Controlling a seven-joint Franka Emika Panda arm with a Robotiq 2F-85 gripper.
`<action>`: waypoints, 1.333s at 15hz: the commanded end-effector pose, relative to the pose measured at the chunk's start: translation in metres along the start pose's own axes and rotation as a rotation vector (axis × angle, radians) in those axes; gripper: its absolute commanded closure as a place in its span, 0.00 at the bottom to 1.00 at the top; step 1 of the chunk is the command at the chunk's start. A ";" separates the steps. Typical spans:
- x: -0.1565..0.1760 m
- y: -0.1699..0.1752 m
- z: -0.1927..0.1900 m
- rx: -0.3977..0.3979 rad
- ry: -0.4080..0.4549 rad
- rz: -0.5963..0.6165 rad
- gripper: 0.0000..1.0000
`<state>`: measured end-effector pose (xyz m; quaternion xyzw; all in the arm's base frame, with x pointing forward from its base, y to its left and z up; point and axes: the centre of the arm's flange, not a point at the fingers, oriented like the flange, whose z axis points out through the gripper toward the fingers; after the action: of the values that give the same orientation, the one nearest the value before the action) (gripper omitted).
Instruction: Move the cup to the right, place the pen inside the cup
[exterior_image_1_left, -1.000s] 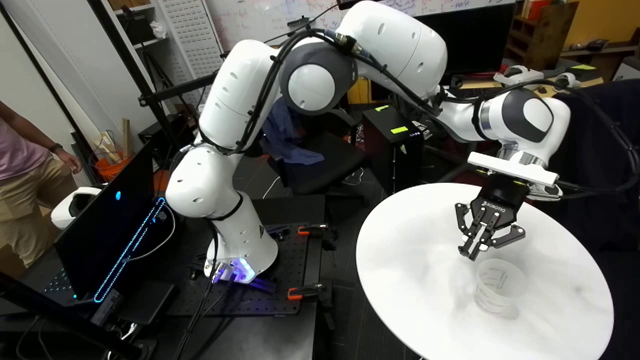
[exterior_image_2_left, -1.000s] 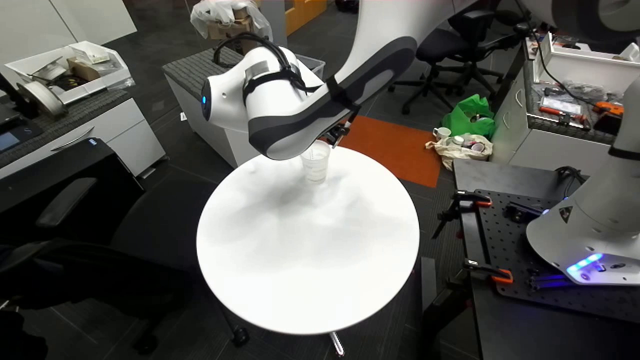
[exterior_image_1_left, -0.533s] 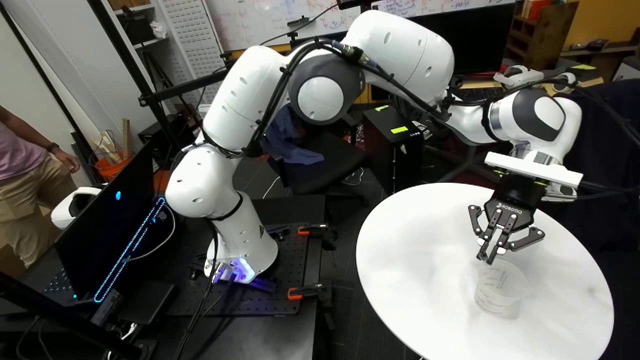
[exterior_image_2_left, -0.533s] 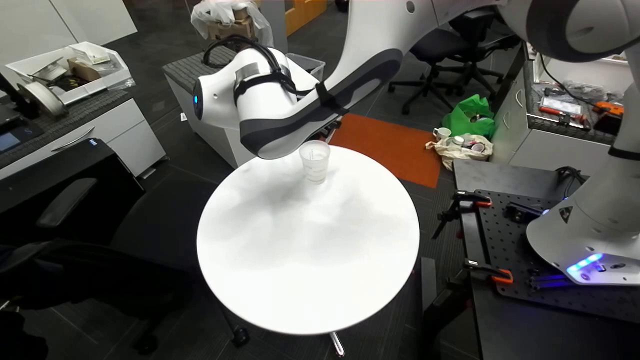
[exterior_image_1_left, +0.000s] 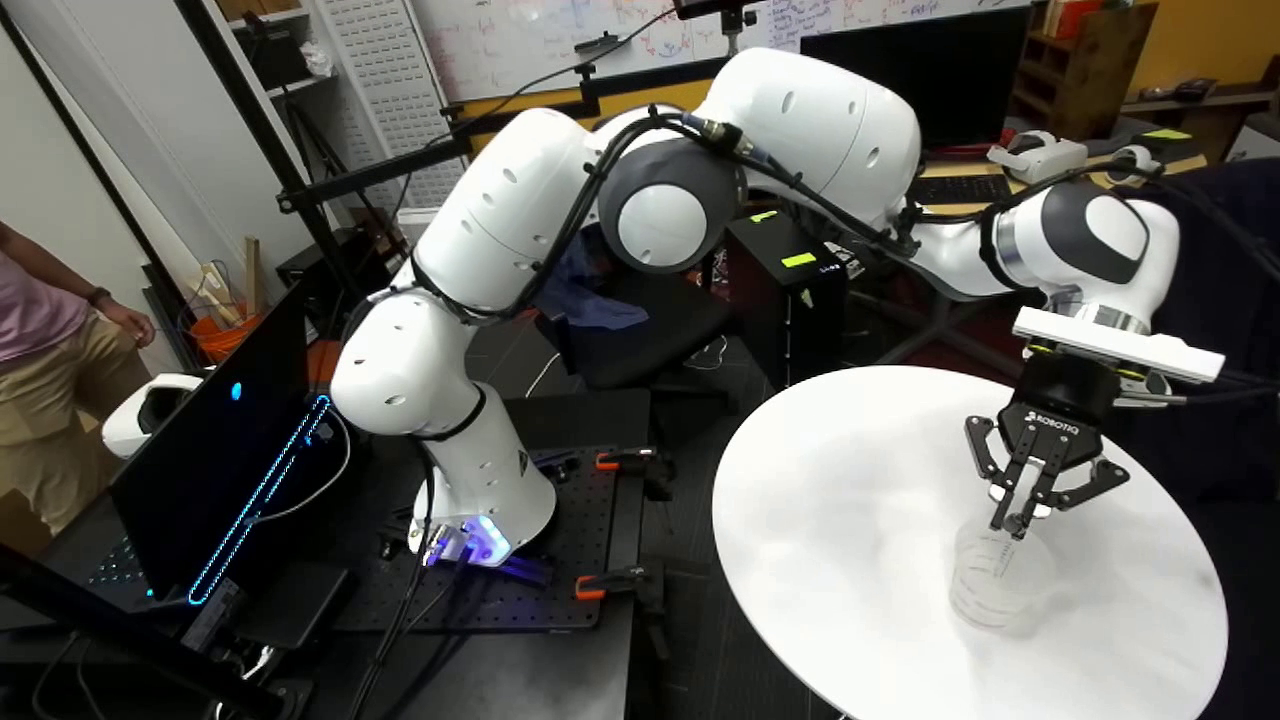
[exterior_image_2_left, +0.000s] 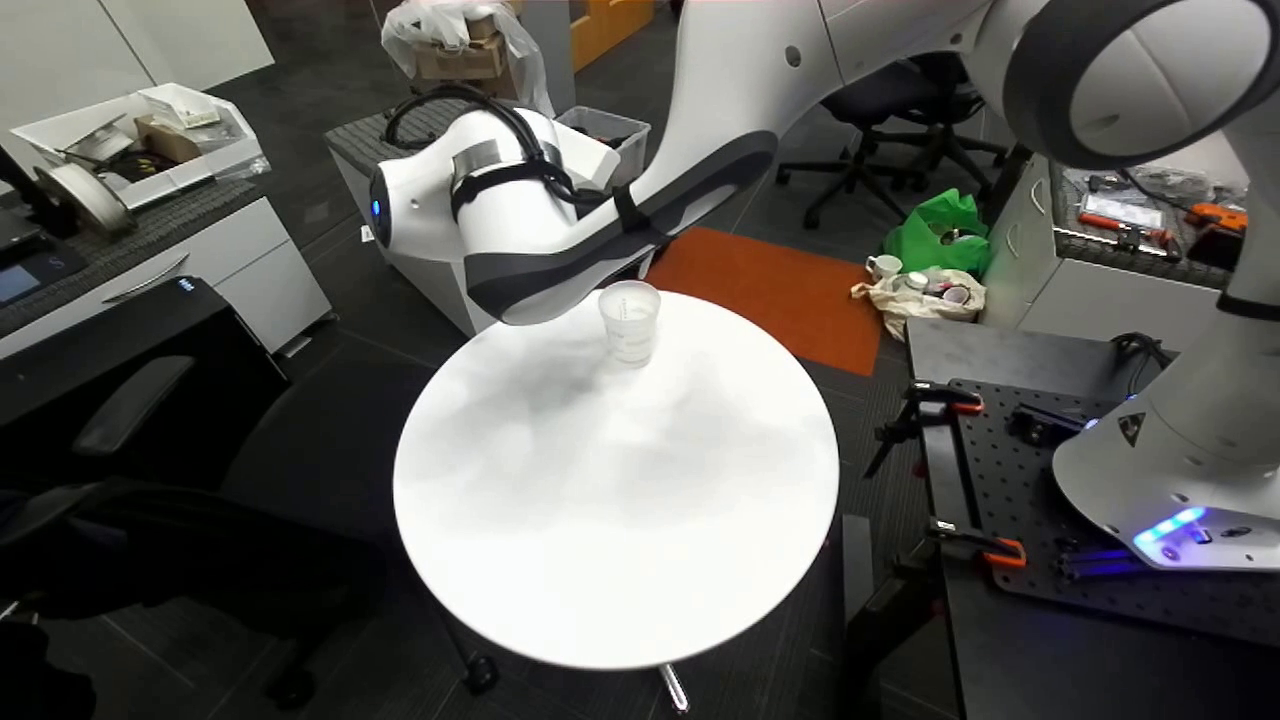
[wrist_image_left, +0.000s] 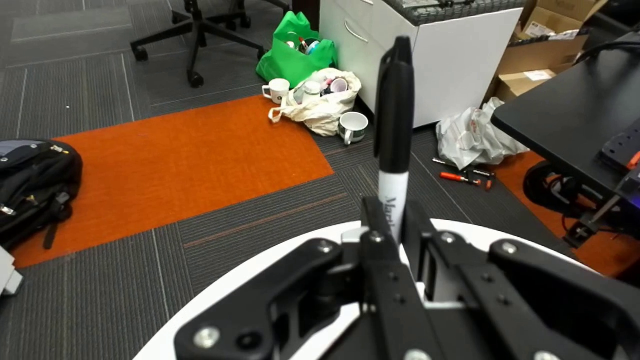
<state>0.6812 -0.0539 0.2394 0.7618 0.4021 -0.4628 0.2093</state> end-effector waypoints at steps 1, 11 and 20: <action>0.006 0.018 -0.015 -0.011 -0.020 -0.058 0.97; 0.026 0.028 -0.018 -0.012 0.013 -0.144 0.97; 0.034 0.035 -0.015 0.002 0.040 -0.119 0.25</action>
<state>0.7116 -0.0493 0.2100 0.7418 0.4556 -0.4559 0.1852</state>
